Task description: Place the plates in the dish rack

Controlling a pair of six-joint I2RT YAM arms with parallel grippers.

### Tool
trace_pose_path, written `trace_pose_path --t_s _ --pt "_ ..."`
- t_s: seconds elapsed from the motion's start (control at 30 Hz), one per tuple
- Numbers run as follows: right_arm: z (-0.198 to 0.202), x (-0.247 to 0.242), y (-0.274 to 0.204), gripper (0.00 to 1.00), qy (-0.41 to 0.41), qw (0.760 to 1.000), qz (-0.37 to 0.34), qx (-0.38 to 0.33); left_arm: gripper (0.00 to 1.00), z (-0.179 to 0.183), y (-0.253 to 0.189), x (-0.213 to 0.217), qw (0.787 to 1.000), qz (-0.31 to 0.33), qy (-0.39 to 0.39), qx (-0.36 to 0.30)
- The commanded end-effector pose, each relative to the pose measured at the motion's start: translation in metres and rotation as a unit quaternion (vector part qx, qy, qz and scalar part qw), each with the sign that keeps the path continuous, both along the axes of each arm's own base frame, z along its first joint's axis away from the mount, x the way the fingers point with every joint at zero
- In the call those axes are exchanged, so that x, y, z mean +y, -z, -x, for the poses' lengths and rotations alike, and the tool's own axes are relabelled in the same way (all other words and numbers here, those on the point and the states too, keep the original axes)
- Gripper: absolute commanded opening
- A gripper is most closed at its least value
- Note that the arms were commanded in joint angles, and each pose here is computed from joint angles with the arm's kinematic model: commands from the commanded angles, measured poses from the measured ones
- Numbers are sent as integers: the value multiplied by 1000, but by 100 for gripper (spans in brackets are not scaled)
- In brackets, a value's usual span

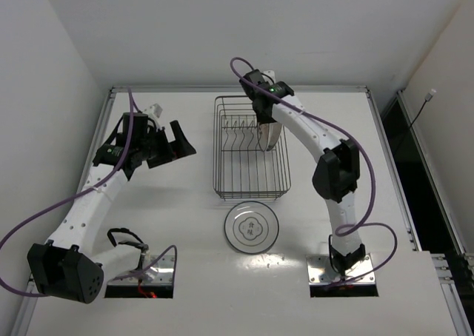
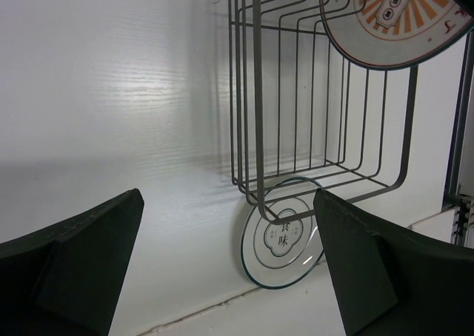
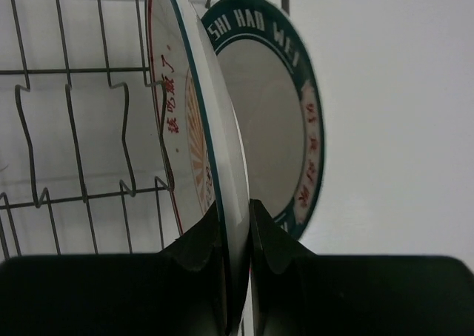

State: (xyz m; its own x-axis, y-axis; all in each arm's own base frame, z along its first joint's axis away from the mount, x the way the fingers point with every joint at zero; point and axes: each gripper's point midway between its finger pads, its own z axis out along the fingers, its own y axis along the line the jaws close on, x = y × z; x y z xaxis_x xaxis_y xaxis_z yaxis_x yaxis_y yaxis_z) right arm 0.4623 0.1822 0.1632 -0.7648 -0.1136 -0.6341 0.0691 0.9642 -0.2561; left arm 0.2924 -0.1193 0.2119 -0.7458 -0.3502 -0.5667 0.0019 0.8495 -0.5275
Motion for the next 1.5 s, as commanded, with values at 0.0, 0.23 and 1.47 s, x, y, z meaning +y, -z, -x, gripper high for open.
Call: trace_pose_path --t_s 0.0,0.23,1.47 --pt "1 -3 -5 4 9 1000 25 1 99 7 -6 1 1000 -6 6 -8" --pt "19 -10 -28 39 -4 1000 -5 -1 99 16 6 -6 1000 7 30 5" --pt "256 -51 -127 79 -149 940 -297 -75 99 166 151 -124 951 190 184 162"
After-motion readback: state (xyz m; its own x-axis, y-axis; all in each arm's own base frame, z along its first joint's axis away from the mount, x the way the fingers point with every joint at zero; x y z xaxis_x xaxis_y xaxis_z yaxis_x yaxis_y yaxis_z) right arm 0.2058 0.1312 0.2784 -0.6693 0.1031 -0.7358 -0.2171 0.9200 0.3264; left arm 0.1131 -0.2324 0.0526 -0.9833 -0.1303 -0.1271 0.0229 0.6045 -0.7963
